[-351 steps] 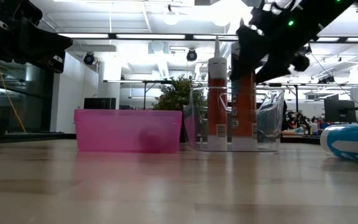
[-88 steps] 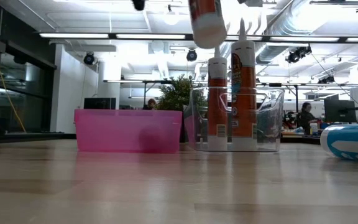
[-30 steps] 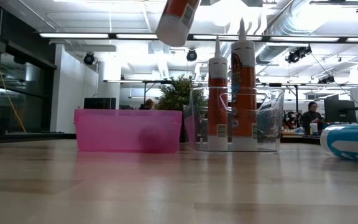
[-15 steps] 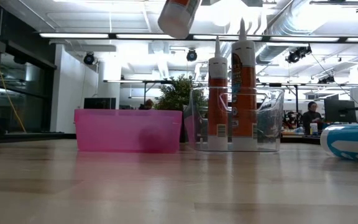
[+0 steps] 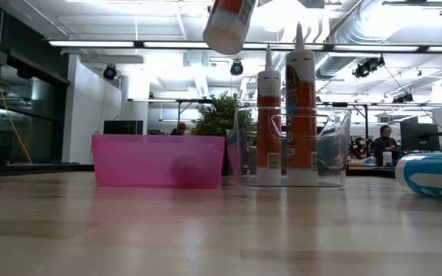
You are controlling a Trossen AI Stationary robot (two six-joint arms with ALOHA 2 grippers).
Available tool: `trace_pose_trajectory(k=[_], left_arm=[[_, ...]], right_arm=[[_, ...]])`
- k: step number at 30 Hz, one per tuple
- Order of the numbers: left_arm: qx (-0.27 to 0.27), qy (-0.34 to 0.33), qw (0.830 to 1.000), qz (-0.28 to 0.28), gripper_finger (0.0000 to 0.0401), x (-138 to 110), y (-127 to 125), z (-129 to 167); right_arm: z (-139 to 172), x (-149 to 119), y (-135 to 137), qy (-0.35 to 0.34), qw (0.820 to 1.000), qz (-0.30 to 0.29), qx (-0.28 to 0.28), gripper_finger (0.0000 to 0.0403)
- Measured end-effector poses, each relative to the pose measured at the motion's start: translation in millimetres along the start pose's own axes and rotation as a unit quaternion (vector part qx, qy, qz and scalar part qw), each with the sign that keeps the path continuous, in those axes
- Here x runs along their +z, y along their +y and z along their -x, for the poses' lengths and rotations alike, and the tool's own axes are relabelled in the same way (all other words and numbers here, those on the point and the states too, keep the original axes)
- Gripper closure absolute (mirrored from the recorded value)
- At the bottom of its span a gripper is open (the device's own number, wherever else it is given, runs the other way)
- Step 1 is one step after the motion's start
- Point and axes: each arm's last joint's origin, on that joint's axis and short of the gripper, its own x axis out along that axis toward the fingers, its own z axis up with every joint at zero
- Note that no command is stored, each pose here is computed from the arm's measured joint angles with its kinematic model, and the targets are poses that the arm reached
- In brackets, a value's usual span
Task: Pick & place silicon tubes, Sealant and Lysol wipes
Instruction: Put the orange sealant into the transparent bin
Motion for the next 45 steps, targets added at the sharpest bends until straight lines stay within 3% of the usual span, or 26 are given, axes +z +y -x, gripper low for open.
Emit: trace_pose_trajectory(k=[22, 30, 40, 45], left_arm=[[-0.002, 0.001, 1.0, -0.004, 0.0209, -2, 0, -1], [0.022, -0.007, 1.0, -0.004, 0.0209, 1, 0, 2], [0.041, -0.012, 0.999, -0.016, 0.0209, 2, 1, 2], [0.041, -0.01, 0.999, -0.016, 0.0209, 1, 1, 2]], right_arm=[[0, -9, -4, 0.041, 0.999, 0.007, -0.015, 0.0212], [-1, -12, -6, 0.053, 0.998, 0.018, -0.031, 0.0156], [0, -18, -9, 0.075, 0.996, 0.005, -0.053, 0.0167], [1, -19, -8, 0.09, 0.995, -0.006, -0.035, 0.0166]])
